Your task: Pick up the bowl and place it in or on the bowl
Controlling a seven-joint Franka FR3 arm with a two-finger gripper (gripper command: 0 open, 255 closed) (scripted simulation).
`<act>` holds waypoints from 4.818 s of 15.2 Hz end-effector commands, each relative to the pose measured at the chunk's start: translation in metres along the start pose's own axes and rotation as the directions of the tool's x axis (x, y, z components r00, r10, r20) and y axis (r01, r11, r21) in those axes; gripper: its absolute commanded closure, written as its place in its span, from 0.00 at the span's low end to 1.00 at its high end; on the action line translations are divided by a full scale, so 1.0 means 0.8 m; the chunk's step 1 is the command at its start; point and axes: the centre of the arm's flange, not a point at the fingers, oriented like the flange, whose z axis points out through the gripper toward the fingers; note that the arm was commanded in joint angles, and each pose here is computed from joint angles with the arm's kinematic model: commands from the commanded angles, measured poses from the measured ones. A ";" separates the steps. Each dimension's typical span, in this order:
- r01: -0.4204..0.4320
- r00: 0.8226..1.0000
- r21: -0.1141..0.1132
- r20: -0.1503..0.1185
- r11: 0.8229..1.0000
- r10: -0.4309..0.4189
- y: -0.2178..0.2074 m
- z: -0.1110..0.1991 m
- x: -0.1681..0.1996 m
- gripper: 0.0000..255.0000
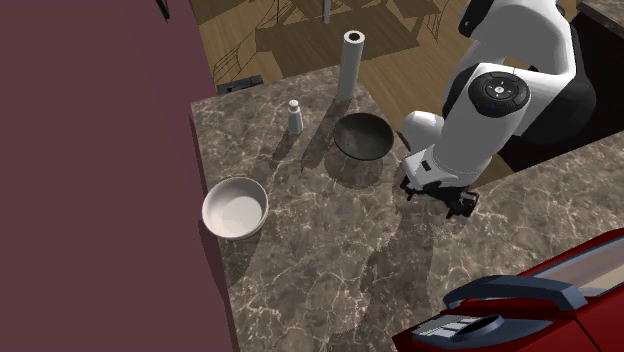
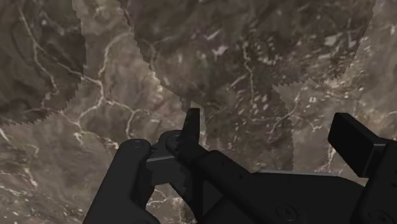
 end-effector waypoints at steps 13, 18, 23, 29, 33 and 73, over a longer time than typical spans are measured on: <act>0.076 0.997 -0.123 -0.004 0.990 -0.077 0.138 -0.017 0.109 0.00; 0.106 0.994 -0.174 -0.003 0.979 -0.109 0.193 -0.029 0.158 0.00; 0.137 0.990 -0.224 0.000 0.965 -0.140 0.245 -0.044 0.208 0.00; 0.172 0.984 -0.283 0.005 0.944 -0.178 0.304 -0.065 0.271 0.00; 0.186 0.981 -0.308 0.008 0.933 -0.193 0.330 -0.069 0.298 0.00; 0.186 0.981 -0.308 0.008 0.933 -0.193 0.327 -0.133 0.300 1.00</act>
